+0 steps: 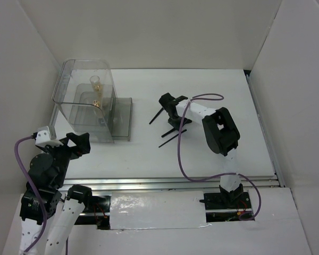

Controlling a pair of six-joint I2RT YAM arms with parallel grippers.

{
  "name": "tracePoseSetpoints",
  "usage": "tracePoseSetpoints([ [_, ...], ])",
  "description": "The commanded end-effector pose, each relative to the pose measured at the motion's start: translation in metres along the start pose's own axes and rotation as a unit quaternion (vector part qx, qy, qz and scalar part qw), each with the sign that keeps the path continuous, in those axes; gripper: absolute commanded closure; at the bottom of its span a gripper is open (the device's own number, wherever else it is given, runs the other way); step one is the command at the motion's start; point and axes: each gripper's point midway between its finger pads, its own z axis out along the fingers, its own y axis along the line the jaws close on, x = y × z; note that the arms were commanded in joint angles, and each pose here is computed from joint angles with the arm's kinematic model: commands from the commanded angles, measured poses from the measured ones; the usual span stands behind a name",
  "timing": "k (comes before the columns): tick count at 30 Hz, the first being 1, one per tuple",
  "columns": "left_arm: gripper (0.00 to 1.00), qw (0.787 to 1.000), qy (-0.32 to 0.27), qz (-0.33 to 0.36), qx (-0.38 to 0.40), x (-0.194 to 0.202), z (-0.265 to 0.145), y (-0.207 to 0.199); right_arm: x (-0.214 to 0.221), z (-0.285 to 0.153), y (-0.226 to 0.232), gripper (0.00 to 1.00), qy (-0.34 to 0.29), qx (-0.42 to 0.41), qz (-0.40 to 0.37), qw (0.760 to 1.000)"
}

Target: Organize the makeup

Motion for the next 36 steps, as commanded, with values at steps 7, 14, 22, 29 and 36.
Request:
tracePoseSetpoints([
  [7, 0.01, 1.0, -0.022, -0.01, 0.008, -0.01, -0.002, -0.004, 0.003, 0.004, 0.004, 0.83, 0.012, -0.013, 0.025, 1.0],
  [14, 0.01, 1.0, -0.021, -0.01, 0.01, -0.009, -0.002, -0.005, -0.007, -0.024, 0.03, 1.0, -0.008, -0.056, 0.012, 0.998],
  [22, 0.01, 1.0, -0.018, -0.009, 0.009, -0.008, -0.001, -0.004, 0.0, -0.129, 0.112, 1.0, -0.073, -0.22, -0.073, 0.97],
  [29, 0.01, 1.0, -0.02, -0.006, 0.023, -0.009, -0.002, -0.009, 0.059, -0.207, 0.203, 1.0, -0.003, -0.437, -0.191, 0.879],
  [36, 0.01, 1.0, -0.015, -0.004, 0.027, -0.007, -0.001, -0.011, 0.076, -0.212, 0.233, 0.89, 0.025, -0.472, -0.203, 0.858],
])
